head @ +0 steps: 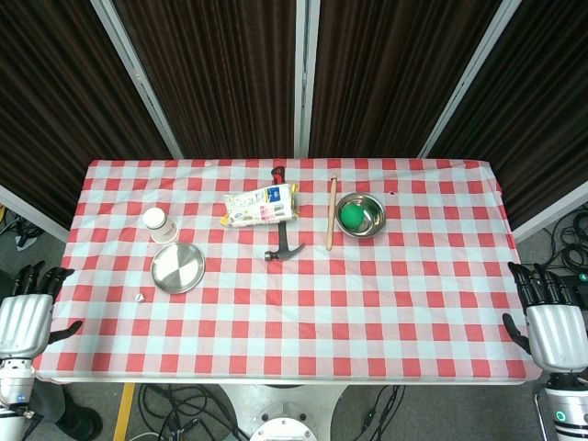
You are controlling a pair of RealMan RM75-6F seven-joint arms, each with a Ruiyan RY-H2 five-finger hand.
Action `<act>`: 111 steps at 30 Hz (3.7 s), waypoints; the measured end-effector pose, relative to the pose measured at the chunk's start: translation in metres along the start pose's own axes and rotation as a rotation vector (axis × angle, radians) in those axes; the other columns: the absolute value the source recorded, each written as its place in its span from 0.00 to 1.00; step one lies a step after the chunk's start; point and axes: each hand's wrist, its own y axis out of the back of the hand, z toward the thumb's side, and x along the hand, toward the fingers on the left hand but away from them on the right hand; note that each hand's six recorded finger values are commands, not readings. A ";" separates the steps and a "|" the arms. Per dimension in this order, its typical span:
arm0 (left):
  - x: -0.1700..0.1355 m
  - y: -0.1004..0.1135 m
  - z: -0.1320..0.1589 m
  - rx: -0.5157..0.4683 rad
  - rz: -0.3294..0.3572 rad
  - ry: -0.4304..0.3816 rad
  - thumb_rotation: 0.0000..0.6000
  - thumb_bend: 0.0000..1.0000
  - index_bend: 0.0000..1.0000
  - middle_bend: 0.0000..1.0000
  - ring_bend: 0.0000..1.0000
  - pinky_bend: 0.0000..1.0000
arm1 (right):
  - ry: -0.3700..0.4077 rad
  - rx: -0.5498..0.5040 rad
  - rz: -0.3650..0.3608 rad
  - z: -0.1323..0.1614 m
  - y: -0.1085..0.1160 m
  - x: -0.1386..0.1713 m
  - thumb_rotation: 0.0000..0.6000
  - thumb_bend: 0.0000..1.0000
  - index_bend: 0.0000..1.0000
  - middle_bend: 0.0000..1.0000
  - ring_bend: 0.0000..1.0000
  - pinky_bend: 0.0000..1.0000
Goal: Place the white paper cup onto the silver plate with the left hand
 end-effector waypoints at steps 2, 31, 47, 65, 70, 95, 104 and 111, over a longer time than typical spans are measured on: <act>0.000 -0.001 0.000 -0.006 0.001 0.000 1.00 0.00 0.21 0.20 0.08 0.10 | 0.001 -0.002 0.000 0.000 0.000 0.000 1.00 0.22 0.06 0.13 0.06 0.14; 0.046 -0.046 0.029 -0.111 -0.088 -0.069 1.00 0.03 0.40 0.54 0.52 0.66 | -0.003 -0.038 0.025 -0.007 0.006 -0.004 1.00 0.22 0.06 0.13 0.06 0.14; 0.094 -0.118 0.058 -0.174 -0.307 -0.014 1.00 0.09 0.45 0.90 0.88 0.95 | 0.001 -0.037 0.057 -0.006 0.004 -0.009 1.00 0.22 0.06 0.14 0.06 0.14; 0.088 -0.143 0.051 -0.188 -0.391 0.047 1.00 0.26 0.49 0.91 0.89 0.95 | 0.003 -0.042 0.064 -0.007 0.003 -0.007 1.00 0.22 0.06 0.14 0.06 0.14; 0.088 -0.145 0.051 -0.190 -0.402 0.050 1.00 0.28 0.49 0.91 0.89 0.95 | 0.001 -0.045 0.065 -0.008 0.003 -0.007 1.00 0.22 0.07 0.14 0.06 0.15; 0.136 -0.113 0.092 -0.163 -0.321 -0.072 1.00 0.36 0.57 0.92 0.90 0.97 | -0.008 -0.051 0.071 -0.011 0.001 -0.005 1.00 0.22 0.08 0.14 0.06 0.15; 0.165 -0.120 0.119 -0.115 -0.338 -0.107 1.00 0.36 0.55 0.92 0.90 0.96 | -0.030 -0.052 0.069 -0.017 0.002 -0.001 1.00 0.22 0.08 0.14 0.06 0.15; 0.164 -0.124 0.122 -0.093 -0.353 -0.116 1.00 0.35 0.42 0.90 0.89 0.96 | -0.026 -0.052 0.073 -0.017 0.001 -0.003 1.00 0.22 0.08 0.14 0.06 0.15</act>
